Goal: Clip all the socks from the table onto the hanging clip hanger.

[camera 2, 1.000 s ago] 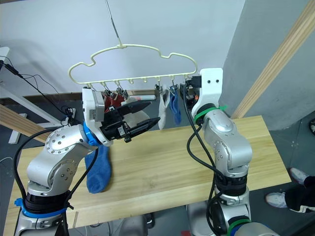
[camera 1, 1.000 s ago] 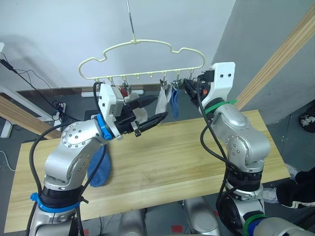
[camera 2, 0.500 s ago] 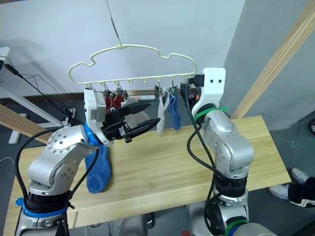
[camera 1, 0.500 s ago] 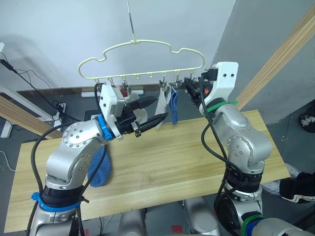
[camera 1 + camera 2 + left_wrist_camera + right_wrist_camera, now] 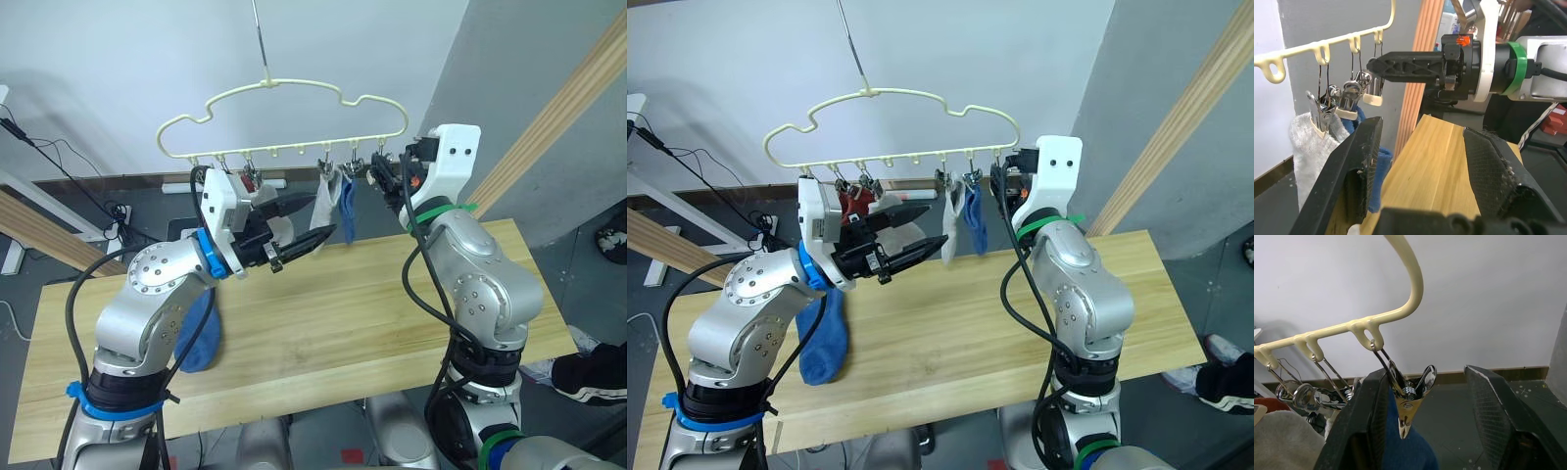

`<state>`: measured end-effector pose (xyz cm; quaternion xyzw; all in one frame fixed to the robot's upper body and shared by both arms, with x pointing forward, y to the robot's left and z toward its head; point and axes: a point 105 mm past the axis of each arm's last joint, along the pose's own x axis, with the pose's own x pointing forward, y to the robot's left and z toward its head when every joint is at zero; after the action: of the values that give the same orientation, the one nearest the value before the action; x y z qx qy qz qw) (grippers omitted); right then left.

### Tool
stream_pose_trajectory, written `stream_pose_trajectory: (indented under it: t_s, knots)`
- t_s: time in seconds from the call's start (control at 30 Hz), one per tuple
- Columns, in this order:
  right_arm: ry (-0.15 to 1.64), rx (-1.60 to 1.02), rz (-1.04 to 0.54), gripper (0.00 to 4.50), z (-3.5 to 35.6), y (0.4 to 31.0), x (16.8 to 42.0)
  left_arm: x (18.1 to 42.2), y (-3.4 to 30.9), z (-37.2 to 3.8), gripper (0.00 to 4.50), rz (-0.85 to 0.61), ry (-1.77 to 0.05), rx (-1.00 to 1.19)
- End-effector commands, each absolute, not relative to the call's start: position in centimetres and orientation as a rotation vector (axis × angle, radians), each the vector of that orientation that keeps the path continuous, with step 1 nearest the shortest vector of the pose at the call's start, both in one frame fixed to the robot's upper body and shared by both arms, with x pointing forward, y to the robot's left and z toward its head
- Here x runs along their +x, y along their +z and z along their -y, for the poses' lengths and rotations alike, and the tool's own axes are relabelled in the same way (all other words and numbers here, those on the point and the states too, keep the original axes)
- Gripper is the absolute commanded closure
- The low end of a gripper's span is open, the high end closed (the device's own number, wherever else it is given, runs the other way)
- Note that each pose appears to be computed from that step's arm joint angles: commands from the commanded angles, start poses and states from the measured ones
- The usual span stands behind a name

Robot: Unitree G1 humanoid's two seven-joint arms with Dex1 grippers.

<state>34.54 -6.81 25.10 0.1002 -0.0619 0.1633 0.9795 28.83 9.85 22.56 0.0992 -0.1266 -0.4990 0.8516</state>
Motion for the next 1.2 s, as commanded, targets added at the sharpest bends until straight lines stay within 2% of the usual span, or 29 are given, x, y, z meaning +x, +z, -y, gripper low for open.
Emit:
stream_pose_trajectory:
  t_s: [0.03, 0.2, 0.3, 0.43, 0.5, 0.83, 0.93, 0.97, 1.03, 1.13, 1.2]
  knots:
    - [0.35, 0.218, 0.183, 2.02, 6.7, 26.3, 33.7, 28.2, 23.5, -9.4, 1.61, 0.321, -1.076, 0.233]
    - [0.36, 0.224, 0.185, 2.02, 6.5, 26.4, 33.6, 28.3, 23.3, -9.4, 1.61, 0.32, -1.079, 0.234]
    - [0.37, 0.236, 0.18, 2.65, 6.4, 26.3, 33.5, 28.3, 23.3, -9.3, 1.57, 0.32, -1.081, 0.235]
    - [0.383, 0.257, 0.169, 3.98, 6.2, 26.3, 33.4, 28.2, 23.2, -9.3, 1.57, 0.32, -1.082, 0.236]
    - [0.386, 0.256, 0.171, 4.45, 6.1, 26.3, 33.4, 28.2, 23.2, -9.3, 1.57, 0.32, -1.082, 0.237]
    - [0.395, 0.239, 0.182, 4.49, 6.1, 26.4, 33.3, 28.3, 21.9, -9.9, 1.57, 0.276, -1.033, 0.218]
    - [0.394, 0.235, 0.182, 4.49, 6.1, 26.4, 33.4, 28.9, 19.2, -11.3, 1.57, 0.209, -0.908, 0.233]
    - [0.394, 0.23, 0.183, 4.5, 6.1, 26.4, 33.4, 29.1, 16.8, -12.7, 1.41, 0.146, -0.797, 0.241]
    - [0.395, 0.225, 0.184, 4.5, 6.1, 26.4, 33.4, 29.0, 14.2, -14.2, 1.01, 0.079, -0.674, 0.259]
    - [0.398, 0.22, 0.178, 4.5, 6.1, 26.3, 33.5, 29.1, 10.8, -19.0, 0.13, -0.011, -0.269, 0.188]
    - [0.4, 0.217, 0.175, 4.5, 6.1, 26.2, 33.5, 28.8, 9.0, -21.3, 0.02, -0.084, -0.102, 0.151]
